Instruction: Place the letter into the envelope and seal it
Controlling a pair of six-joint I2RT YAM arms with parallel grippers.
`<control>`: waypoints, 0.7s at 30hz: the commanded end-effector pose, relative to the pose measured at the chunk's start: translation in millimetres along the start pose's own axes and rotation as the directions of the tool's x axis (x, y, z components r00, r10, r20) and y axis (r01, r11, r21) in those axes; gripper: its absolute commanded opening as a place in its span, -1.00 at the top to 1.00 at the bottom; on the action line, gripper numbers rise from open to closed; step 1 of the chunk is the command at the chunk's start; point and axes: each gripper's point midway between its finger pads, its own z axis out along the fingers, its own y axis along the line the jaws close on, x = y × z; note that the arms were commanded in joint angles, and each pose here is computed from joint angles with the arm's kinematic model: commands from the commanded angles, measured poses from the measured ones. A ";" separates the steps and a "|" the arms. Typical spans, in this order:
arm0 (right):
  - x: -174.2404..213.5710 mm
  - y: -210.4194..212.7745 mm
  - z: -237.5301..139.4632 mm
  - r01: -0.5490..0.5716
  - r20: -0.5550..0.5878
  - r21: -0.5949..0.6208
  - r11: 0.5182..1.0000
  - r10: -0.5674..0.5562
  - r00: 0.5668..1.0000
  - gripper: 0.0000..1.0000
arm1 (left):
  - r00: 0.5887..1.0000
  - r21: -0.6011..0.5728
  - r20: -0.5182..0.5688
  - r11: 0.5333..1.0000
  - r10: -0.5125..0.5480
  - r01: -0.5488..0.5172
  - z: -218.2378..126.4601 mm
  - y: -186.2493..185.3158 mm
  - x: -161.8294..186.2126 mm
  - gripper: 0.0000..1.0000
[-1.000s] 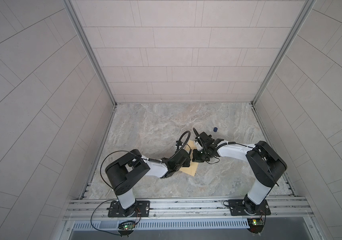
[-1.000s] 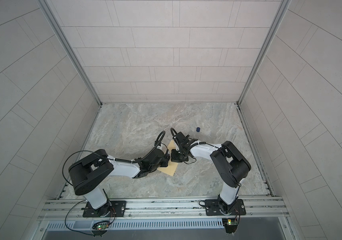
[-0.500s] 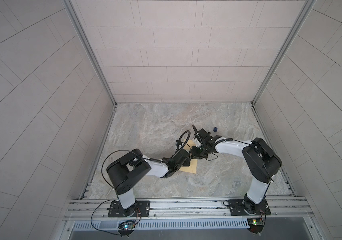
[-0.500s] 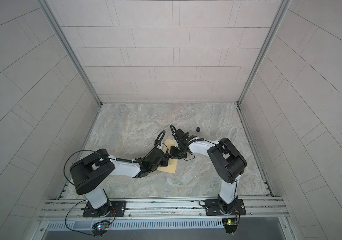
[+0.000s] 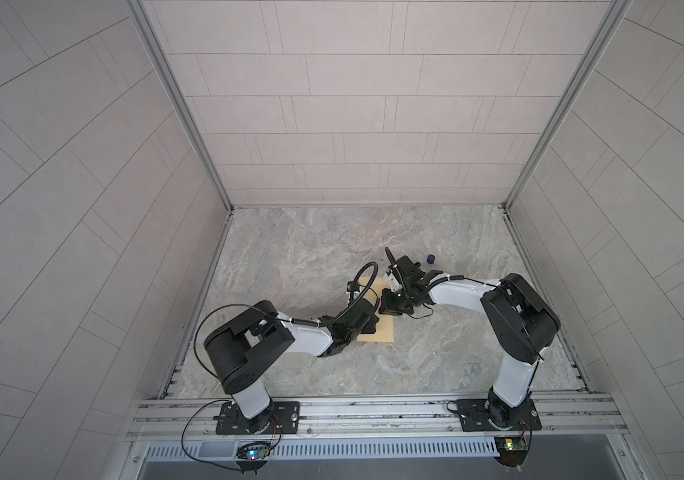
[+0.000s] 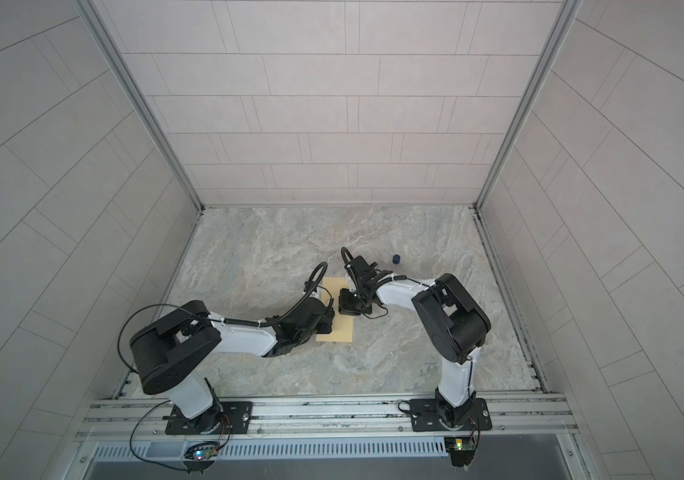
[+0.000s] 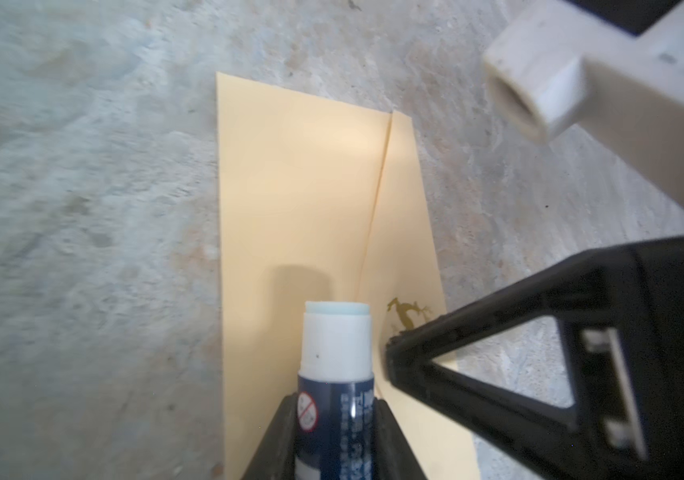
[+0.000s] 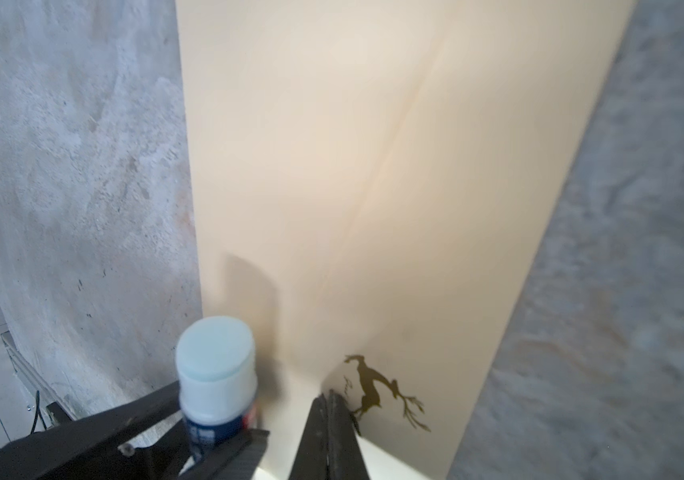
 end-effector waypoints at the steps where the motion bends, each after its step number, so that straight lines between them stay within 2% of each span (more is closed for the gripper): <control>1: -12.2 -1.3 -12.5 -0.017 0.068 0.014 1.000 0.016 0.998 0.94 | 0.999 -0.049 0.044 0.999 0.021 -0.019 -11.0 13.0 -16.2 1.00; 10: -23.0 14.1 -18.0 -0.003 0.081 -0.016 1.000 0.004 0.997 0.93 | 0.998 -0.019 0.066 1.000 -0.012 0.014 -3.7 5.6 -41.7 1.00; 13: -23.0 14.4 -14.3 -0.003 0.073 -0.015 1.000 0.004 0.997 0.93 | 0.997 -0.012 0.071 1.000 0.010 -0.009 0.7 2.2 -47.2 1.00; 21: -21.0 13.0 0.2 -0.007 0.045 -0.005 1.000 0.007 0.999 0.93 | 0.998 0.018 0.053 1.000 -0.016 0.015 13.9 -2.7 -49.7 1.00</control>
